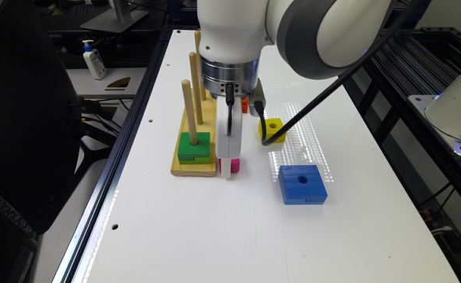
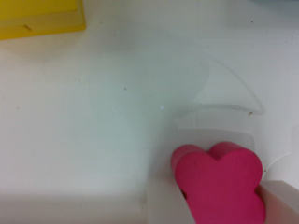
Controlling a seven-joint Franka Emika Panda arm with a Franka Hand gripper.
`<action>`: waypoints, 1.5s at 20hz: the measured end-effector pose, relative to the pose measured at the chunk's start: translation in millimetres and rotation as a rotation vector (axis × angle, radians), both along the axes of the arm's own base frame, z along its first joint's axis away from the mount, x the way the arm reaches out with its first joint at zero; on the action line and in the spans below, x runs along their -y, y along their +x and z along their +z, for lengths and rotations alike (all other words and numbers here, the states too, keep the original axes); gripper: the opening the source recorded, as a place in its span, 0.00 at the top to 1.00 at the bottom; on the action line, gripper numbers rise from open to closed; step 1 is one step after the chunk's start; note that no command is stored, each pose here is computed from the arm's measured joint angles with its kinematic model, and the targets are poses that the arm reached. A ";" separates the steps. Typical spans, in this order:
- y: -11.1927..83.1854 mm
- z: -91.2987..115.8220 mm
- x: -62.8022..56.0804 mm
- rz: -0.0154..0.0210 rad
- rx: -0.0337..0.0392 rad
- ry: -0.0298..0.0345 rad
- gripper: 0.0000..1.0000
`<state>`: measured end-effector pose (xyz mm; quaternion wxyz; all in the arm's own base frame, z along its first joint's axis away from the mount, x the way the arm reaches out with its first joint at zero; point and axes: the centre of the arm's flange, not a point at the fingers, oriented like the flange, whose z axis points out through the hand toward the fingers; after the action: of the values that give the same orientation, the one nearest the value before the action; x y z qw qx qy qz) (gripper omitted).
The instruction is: Pick up pink flower.
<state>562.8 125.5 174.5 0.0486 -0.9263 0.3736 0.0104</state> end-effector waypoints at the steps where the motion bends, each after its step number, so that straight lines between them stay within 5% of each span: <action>1: 0.0 0.0 0.0 0.0000 0.0000 0.0000 1.00; 16: 0.7 3.1 2.8 -0.0020 0.0009 -0.0042 1.00; 19: 2.3 21.4 3.2 0.0011 0.0021 -0.0110 1.00; 25: 1.7 47.5 3.7 0.0059 -0.0074 -0.0238 1.00; 30: 2.8 62.7 3.4 0.0071 0.0015 -0.0272 1.00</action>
<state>565.5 122.1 237.3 0.0363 -0.9282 0.3704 0.0048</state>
